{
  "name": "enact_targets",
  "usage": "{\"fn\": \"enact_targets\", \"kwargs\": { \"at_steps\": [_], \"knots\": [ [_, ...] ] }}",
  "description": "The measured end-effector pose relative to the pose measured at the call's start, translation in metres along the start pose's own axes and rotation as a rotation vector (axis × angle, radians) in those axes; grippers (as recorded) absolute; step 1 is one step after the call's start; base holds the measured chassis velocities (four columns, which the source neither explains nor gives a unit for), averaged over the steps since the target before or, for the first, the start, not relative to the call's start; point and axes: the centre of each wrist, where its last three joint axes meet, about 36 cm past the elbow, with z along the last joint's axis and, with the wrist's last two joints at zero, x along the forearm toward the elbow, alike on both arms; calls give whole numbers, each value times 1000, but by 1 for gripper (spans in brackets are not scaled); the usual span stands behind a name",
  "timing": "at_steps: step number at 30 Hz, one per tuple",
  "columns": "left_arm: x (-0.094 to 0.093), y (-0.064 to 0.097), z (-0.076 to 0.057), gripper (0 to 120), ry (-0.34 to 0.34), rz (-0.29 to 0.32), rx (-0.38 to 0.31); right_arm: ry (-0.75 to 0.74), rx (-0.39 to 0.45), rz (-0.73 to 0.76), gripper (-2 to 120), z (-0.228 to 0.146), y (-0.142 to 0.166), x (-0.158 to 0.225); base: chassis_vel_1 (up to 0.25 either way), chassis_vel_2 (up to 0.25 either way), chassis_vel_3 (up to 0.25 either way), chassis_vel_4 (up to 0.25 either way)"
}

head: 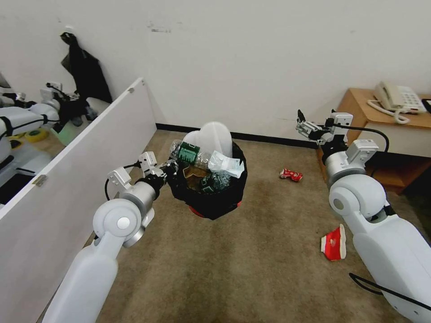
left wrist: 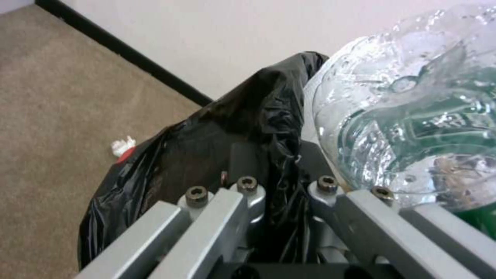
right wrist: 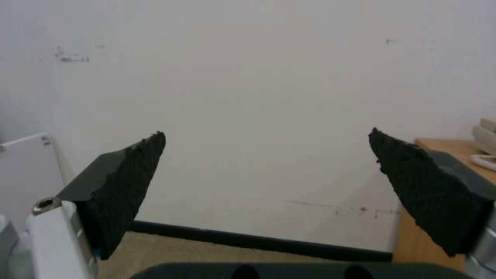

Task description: Pick up the trash bin, then pick up the garbage from the floor and place it into the trash bin.

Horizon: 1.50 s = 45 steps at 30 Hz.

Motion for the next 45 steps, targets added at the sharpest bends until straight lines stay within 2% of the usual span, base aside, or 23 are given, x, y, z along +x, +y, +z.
{"fn": "enact_targets", "kwargs": {
  "at_steps": [45],
  "knots": [
    [0,-1,-1,4,-9,2,-8,-39,-26,-16,100,-8,3,-3,-8,-7,-8,-8]
  ]
}}
